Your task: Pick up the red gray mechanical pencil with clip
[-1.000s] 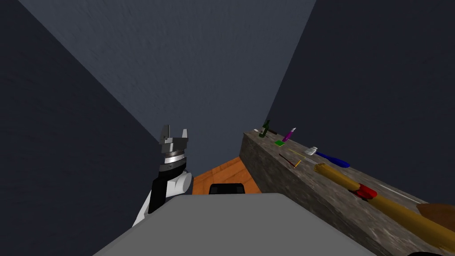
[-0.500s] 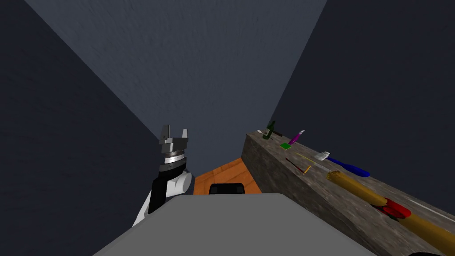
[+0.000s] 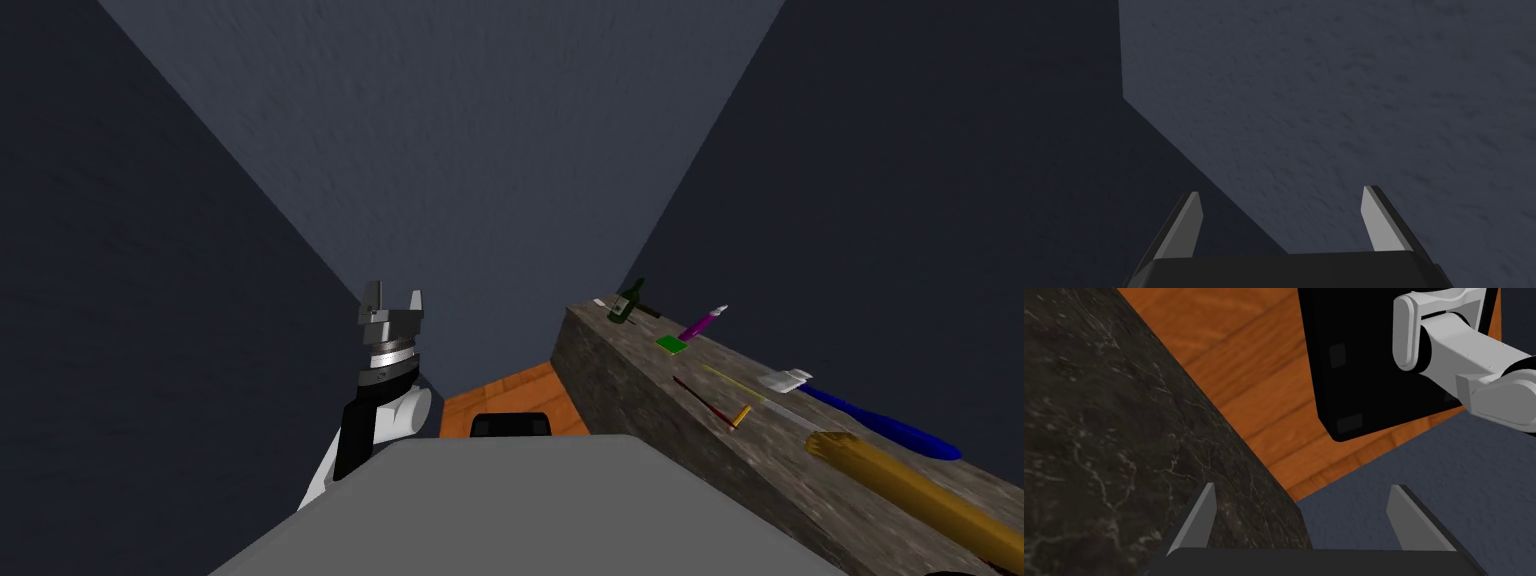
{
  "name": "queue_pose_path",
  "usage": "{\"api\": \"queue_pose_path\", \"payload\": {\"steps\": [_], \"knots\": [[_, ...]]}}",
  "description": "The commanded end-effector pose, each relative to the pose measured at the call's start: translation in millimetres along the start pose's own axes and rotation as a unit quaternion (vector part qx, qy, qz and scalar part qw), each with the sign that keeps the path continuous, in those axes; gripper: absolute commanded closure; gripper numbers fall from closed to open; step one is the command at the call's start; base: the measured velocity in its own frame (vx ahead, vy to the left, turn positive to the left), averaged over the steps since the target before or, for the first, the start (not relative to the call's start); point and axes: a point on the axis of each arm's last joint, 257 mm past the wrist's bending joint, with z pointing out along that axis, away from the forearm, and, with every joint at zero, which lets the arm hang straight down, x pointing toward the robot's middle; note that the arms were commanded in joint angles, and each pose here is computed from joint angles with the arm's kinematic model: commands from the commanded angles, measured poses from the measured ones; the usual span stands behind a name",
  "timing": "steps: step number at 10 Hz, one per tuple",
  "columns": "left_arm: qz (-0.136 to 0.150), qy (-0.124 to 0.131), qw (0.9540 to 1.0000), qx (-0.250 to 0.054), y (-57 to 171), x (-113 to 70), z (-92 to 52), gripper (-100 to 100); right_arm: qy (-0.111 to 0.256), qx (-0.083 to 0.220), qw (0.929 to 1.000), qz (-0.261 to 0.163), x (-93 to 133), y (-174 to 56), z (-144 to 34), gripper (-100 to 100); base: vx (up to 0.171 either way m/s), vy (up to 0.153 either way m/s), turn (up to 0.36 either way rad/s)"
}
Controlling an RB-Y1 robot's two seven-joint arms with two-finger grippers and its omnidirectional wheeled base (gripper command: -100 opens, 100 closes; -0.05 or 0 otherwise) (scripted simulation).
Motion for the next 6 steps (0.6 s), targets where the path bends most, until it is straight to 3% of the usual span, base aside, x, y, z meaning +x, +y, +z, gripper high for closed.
{"api": "queue_pose_path", "payload": {"steps": [1, 2, 4, 5, 6], "knots": [[0.0, 0.0, 1.0, 0.0, 0, 0.0, 0.0, 0, 0.031, 0.02, 0.9993, -0.01, 12, -25, -20.1, -100, 0.086, 0.026, 0.094], [0.0, 0.0, 1.0, 0.0, 0, 0.0, 0.0, 0, 0.033, 0.024, 0.9991, -0.013, 11, -30, -23.0, -100, 0.072, 0.019, 0.07], [0.0, 0.0, 1.0, 0.0, 0, 0.0, 0.0, 0, 0.075, 0.057, 0.9952, -0.023, 25, -65, -55.4, -100, 0.111, 0.027, 0.163], [0.0, 0.0, 1.0, 0.0, 0, 0.0, 0.0, 0, 0.078, 0.06, 0.9947, -0.029, 21, -69, -58.9, -100, 0.111, 0.023, 0.085], [0.0, 0.0, 1.0, 0.0, 0, 0.0, 0.0, 0, 0.094, 0.076, 0.9921, -0.034, 23, -85, -74.6, -100, 0.105, 0.021, 0.108]]}}
